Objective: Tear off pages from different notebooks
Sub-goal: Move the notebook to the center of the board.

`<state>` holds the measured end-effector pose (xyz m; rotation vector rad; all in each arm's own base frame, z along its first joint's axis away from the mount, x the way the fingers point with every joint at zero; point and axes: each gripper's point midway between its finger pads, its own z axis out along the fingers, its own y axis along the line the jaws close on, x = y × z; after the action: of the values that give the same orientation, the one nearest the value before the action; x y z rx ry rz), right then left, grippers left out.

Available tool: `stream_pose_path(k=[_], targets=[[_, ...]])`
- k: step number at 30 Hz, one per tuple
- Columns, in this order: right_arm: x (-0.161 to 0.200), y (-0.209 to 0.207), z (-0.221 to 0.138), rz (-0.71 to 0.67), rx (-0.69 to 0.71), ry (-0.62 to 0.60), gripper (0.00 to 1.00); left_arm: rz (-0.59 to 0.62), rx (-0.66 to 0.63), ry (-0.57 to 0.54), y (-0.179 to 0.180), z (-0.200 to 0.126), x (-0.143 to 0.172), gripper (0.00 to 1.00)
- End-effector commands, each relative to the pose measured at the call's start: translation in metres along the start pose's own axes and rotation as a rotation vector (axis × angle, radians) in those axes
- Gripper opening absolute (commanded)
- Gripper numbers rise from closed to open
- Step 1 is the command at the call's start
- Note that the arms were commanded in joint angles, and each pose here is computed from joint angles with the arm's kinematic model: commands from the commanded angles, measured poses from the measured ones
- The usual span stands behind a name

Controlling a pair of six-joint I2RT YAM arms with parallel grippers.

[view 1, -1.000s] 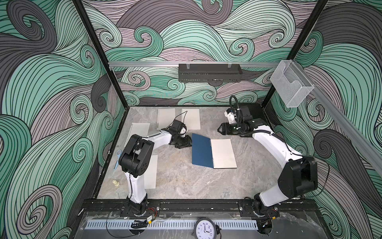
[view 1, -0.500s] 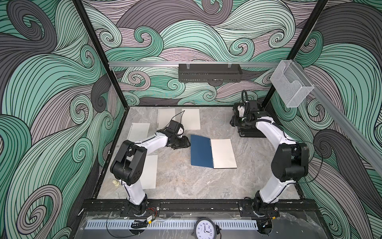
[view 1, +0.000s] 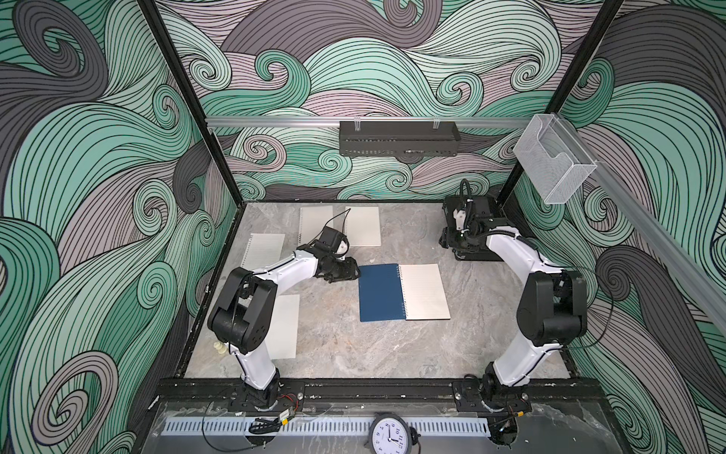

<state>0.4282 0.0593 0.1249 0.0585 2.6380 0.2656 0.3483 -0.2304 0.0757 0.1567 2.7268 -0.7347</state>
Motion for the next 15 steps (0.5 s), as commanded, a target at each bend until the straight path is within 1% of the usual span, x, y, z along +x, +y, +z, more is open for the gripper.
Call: stream_pose_path(k=[1,8,12,15], targets=[[0.016,0.017,-0.007,-0.005,-0.059,-0.003,0.68,0.019,0.029,0.018,-0.014,0.006,-0.006,0.51],[0.069,0.037,0.001,-0.019,-0.075,0.060,0.69,0.046,0.052,0.061,-0.033,0.027,-0.006,0.51],[0.099,0.038,0.012,-0.006,-0.062,0.116,0.67,0.050,0.073,0.079,-0.044,0.038,-0.004,0.51],[0.113,0.034,0.017,0.003,-0.052,0.144,0.65,0.062,0.083,0.094,-0.052,0.046,0.000,0.51]])
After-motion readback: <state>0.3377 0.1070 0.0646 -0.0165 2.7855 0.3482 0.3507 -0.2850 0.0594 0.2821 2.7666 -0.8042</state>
